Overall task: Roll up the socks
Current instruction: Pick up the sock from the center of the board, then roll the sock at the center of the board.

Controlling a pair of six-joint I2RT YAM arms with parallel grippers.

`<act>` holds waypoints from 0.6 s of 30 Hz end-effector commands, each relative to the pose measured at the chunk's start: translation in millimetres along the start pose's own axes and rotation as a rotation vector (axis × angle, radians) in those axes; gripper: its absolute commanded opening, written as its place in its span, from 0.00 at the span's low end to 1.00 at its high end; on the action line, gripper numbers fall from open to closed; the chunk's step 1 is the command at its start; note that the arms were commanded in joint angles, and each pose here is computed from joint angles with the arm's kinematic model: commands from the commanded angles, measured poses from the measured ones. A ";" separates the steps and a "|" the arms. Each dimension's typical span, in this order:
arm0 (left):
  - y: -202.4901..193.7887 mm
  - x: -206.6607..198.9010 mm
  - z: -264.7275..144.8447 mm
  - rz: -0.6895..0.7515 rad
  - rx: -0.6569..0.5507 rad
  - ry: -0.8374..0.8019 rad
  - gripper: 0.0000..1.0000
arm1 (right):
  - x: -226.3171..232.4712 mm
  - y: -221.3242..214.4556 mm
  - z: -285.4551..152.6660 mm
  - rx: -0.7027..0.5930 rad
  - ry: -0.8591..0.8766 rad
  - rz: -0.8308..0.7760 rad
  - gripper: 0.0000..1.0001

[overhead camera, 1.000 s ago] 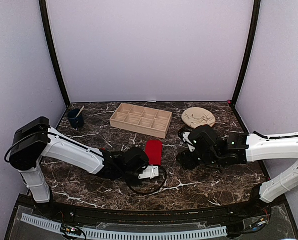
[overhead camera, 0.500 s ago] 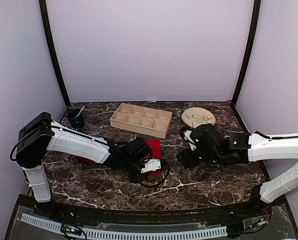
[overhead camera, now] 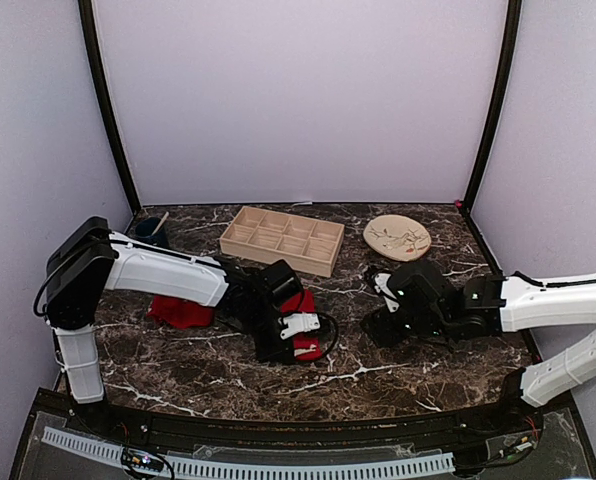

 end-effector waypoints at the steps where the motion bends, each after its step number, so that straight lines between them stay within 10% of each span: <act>1: -34.4 -33.4 10.3 -0.147 0.117 -0.241 0.00 | 4.6 -2.2 -4.1 -0.021 0.059 0.010 0.68; 18: -49.7 -34.6 14.7 -0.342 0.099 -0.478 0.01 | 76.4 -53.0 6.8 0.043 0.169 -0.352 0.70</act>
Point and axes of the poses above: each gripper's point midway between its finger pads, its own z axis out along the fingers, its own x axis along the line the jaws close on, y = z × x, the point moved 2 cm from there along -z, back along the fingers, and after that the axes turned 11 degrees about z, right-handed, at the moved point
